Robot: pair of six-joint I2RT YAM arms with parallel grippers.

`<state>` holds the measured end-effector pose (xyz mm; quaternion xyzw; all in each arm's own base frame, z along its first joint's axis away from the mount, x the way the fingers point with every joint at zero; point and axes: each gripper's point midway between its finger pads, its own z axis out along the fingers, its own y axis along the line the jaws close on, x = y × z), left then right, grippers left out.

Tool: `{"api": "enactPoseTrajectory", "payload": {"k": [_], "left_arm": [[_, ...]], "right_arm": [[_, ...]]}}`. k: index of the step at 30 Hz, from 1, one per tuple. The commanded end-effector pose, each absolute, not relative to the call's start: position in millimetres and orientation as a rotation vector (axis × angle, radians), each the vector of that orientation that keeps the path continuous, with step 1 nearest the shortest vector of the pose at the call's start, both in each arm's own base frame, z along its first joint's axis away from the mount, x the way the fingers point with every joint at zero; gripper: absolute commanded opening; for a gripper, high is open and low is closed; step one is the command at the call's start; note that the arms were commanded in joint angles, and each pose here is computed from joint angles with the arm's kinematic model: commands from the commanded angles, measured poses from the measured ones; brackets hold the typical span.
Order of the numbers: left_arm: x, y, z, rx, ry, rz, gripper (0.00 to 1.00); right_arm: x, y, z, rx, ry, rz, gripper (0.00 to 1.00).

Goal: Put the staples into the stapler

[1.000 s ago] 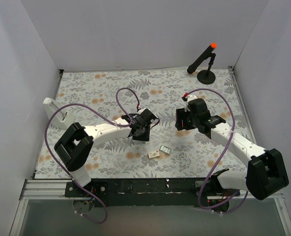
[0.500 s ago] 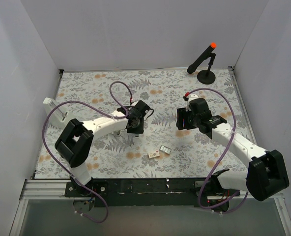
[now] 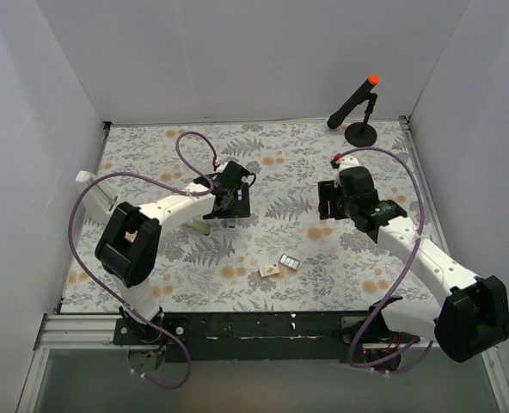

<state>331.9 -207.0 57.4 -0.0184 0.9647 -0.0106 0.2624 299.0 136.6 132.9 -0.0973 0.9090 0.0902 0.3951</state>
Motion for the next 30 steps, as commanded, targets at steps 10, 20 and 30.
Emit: {"api": "enactPoseTrajectory", "payload": {"k": [10,20,30], "left_arm": [[360,-99,344,-0.458,1.784,-0.208,0.98],[215,0,551,-0.371,0.943,-0.216,0.98],[201,13,551,-0.359,0.933,-0.142,0.98]], "right_arm": [[329,41,333,0.062,1.802,-0.16,0.89],[281,3,471,0.177,1.39,-0.165,0.91],[264,-5,484,0.196,1.3,-0.147,0.91]]}}
